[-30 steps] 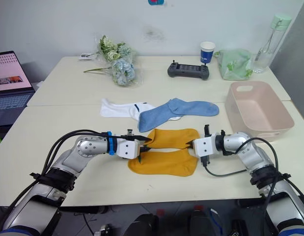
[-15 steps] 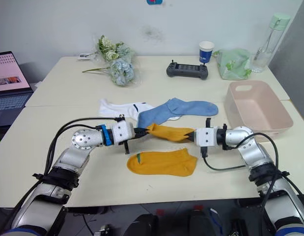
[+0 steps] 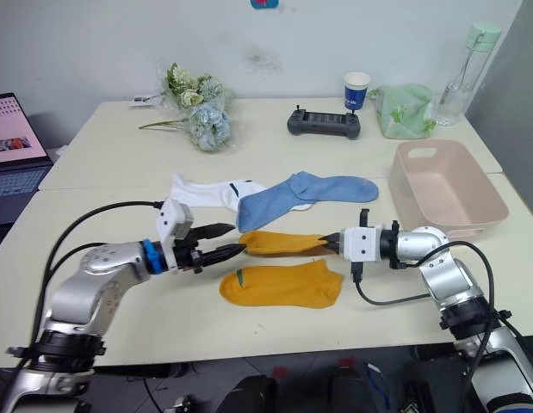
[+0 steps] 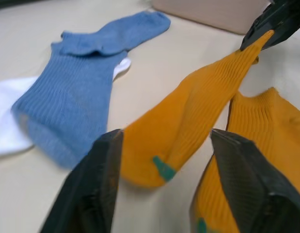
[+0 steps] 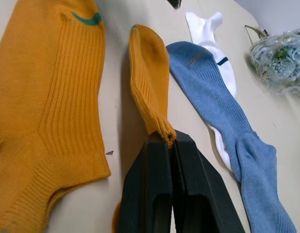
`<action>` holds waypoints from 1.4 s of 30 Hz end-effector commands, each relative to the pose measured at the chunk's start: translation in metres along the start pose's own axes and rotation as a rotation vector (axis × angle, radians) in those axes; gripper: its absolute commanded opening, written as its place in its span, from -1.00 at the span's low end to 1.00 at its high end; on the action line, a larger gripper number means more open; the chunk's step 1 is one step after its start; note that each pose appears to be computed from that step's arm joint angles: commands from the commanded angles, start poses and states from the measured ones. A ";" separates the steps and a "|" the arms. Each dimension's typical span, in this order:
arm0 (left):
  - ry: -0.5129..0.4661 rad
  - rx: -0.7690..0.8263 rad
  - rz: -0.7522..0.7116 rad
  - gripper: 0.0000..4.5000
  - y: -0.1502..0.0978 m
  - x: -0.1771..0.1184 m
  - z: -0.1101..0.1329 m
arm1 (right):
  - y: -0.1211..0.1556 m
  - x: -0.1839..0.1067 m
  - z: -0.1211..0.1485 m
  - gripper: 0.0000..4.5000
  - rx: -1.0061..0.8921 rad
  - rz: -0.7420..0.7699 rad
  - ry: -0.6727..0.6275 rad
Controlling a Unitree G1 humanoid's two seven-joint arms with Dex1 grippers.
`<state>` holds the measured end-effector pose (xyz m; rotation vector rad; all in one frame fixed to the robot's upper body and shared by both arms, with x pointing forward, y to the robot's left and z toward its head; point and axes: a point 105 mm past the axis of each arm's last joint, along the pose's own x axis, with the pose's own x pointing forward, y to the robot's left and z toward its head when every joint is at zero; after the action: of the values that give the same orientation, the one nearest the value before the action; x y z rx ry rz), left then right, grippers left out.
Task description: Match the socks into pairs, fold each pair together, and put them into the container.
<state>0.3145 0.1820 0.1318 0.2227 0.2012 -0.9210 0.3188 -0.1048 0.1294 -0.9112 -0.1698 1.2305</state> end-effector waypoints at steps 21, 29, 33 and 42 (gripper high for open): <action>0.061 0.578 -0.103 0.19 0.001 0.058 0.001 | -0.019 -0.006 0.014 -1.00 0.090 -0.080 -0.067; 0.003 0.602 -0.143 -0.92 -0.009 0.060 0.006 | -0.017 -0.004 0.014 -1.00 0.096 -0.085 -0.073; -0.020 0.536 -0.113 -0.96 -0.003 0.051 0.015 | -0.019 -0.006 0.017 -1.00 0.110 -0.084 -0.081; 0.015 0.341 -0.364 -0.96 -0.045 0.006 0.037 | -0.003 -0.022 0.056 -1.00 0.376 0.113 -0.175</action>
<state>0.3016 0.1466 0.1468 0.5893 0.0797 -1.2396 0.2982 -0.1003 0.1658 -0.5584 -0.0429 1.3107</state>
